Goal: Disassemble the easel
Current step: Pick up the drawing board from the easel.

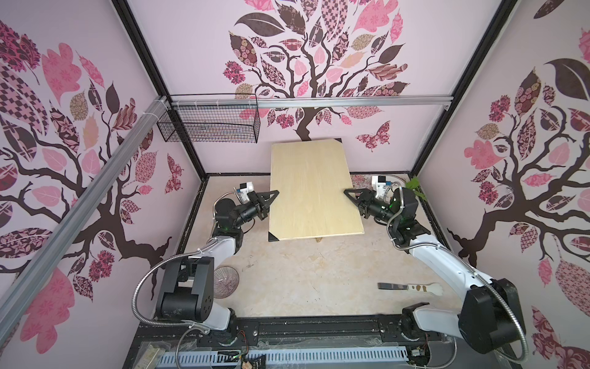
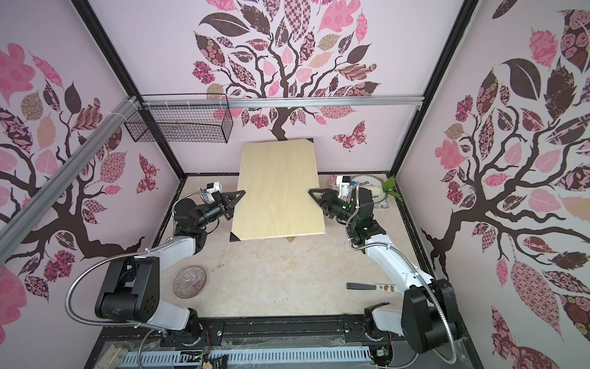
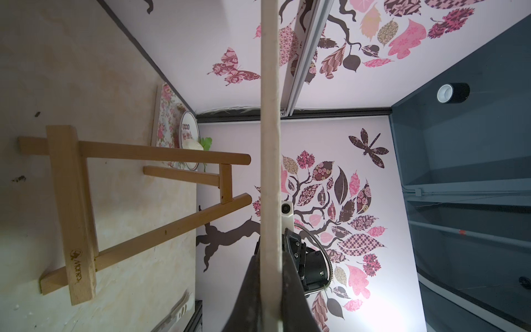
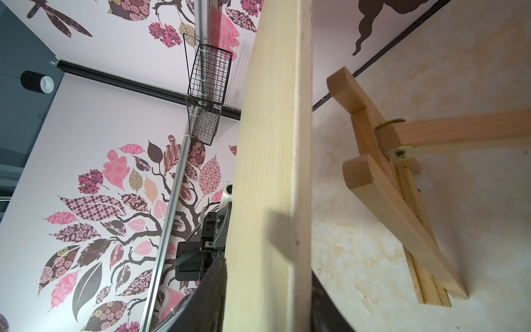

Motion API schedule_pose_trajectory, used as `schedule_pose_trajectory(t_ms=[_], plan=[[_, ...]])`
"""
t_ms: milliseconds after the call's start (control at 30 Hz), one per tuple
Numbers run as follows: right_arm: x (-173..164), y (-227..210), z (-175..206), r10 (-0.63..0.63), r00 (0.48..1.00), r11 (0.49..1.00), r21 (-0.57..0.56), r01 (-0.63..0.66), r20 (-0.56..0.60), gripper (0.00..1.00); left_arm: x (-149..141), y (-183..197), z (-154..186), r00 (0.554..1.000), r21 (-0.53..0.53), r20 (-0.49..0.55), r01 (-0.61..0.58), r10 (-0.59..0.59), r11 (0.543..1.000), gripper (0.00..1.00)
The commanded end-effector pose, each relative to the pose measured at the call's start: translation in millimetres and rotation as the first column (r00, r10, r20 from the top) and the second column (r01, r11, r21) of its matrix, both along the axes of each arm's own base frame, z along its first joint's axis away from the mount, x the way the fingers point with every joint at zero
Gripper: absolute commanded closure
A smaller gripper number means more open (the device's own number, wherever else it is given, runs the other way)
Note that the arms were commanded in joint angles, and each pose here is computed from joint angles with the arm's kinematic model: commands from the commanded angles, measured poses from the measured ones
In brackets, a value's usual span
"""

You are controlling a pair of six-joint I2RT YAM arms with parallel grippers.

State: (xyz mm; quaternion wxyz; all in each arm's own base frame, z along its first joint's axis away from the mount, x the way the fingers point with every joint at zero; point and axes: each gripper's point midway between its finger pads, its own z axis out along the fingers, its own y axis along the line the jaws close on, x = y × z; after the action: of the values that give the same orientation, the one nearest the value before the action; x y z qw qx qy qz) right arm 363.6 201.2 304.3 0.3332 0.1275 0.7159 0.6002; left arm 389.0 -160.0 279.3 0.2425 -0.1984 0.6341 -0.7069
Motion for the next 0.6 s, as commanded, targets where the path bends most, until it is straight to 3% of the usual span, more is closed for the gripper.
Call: schedule_pose_trajectory(t_ms=[0,133,567], plan=[[-2.5,7.4,54.9,0.038,0.982,0.999,0.029,-0.044,0.182,0.52,-21.4,11.1,59.3,0.973,-0.054,0.228,-0.037,0.048,0.998,1.00],[-0.1,6.2,49.2,0.031,0.984,0.999,-0.025,-0.027,0.174,0.44,-21.9,19.6,67.9,0.969,-0.083,0.230,-0.075,0.092,0.994,1.00],[6.5,1.7,50.9,0.001,0.984,0.995,-0.094,0.016,0.178,0.28,-28.9,53.4,90.9,0.936,-0.156,0.234,-0.229,0.261,0.961,1.00]])
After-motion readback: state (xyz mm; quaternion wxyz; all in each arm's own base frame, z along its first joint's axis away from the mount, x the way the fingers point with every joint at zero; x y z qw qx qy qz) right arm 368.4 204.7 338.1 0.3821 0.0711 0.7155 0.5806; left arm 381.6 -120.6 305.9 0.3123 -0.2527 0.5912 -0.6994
